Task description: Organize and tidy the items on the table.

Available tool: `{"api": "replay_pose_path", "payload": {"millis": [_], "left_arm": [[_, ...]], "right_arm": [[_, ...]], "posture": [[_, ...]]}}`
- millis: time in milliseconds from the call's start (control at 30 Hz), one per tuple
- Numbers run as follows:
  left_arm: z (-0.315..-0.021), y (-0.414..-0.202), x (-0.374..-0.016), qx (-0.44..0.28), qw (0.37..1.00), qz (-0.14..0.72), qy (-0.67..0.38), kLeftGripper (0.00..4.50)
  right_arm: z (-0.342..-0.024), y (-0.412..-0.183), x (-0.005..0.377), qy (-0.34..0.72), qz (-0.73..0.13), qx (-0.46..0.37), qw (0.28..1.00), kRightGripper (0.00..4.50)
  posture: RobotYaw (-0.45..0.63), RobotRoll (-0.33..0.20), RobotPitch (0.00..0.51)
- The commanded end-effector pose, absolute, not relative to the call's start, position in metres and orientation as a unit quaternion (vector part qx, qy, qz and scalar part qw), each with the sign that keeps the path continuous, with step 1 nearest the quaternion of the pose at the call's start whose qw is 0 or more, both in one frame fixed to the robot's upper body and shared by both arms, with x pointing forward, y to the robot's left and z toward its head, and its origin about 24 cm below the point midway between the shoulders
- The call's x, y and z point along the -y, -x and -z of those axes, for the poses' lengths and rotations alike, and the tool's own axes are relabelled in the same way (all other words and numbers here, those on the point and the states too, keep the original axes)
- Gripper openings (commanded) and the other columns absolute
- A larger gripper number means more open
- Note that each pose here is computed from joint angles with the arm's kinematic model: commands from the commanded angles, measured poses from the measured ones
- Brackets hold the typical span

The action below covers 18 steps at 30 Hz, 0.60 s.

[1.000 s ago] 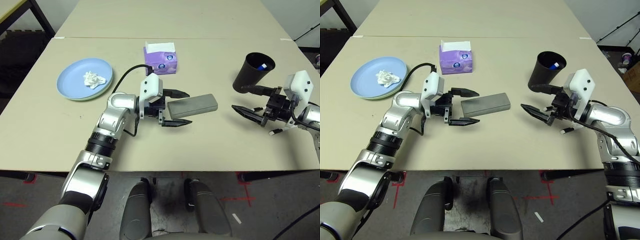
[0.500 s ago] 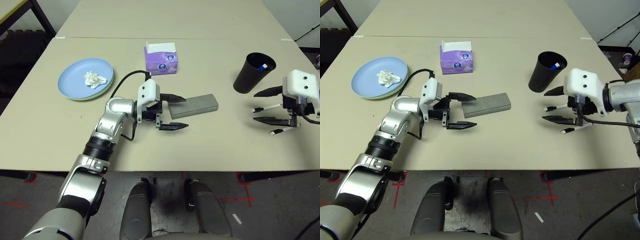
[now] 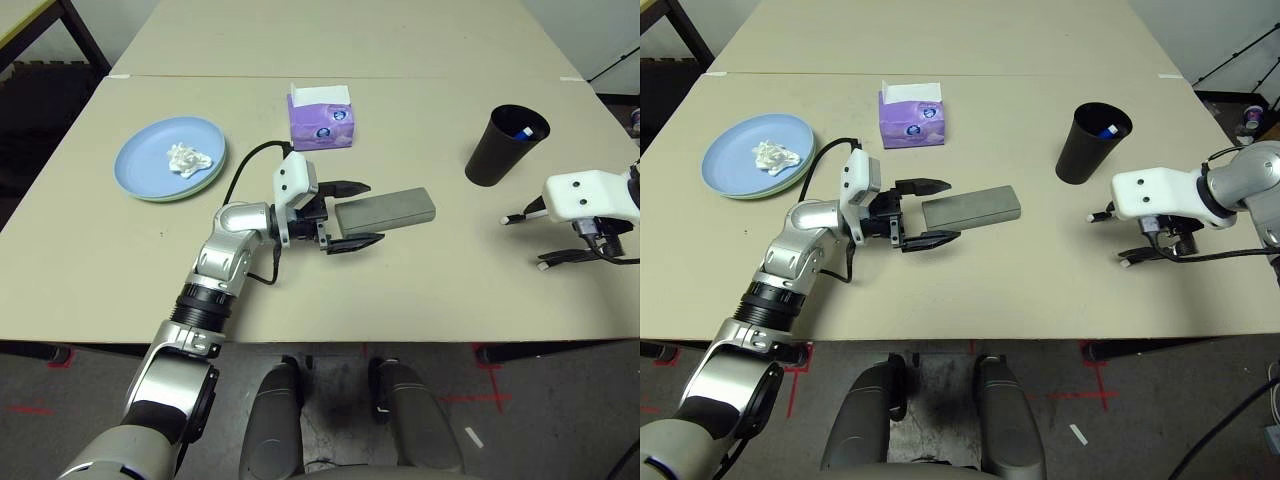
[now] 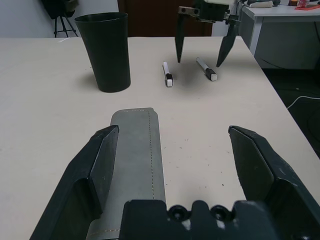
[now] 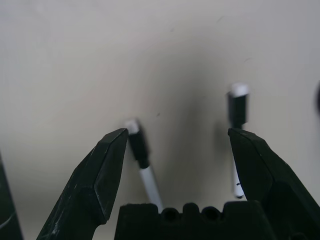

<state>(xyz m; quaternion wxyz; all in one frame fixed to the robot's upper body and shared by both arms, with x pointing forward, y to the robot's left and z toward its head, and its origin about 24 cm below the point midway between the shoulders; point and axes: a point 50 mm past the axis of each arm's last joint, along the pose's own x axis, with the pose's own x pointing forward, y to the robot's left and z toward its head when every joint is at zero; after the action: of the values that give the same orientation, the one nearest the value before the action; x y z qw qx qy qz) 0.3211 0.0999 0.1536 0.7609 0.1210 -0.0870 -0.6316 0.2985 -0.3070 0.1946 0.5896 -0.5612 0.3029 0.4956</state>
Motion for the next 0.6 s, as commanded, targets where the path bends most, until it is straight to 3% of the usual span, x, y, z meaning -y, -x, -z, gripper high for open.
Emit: {"api": "replay_pose_path", "payload": {"millis": [33, 600], "left_arm": [[-0.153, -0.320, -0.100, 0.085, 0.760, 0.634, -0.116, 4.47], [-0.153, -0.320, -0.107, 0.079, 0.761, 0.633, -0.121, 4.47]], "right_arm": [[-0.191, -0.298, 0.310, 0.575, -0.498, -0.321, 0.564, 4.50], [-0.179, -0.302, 0.304, 0.623, -0.521, -0.304, 0.499, 4.50]], "posture": [[-0.10, 0.000, 0.187], [-0.09, 0.000, 0.197]]}}
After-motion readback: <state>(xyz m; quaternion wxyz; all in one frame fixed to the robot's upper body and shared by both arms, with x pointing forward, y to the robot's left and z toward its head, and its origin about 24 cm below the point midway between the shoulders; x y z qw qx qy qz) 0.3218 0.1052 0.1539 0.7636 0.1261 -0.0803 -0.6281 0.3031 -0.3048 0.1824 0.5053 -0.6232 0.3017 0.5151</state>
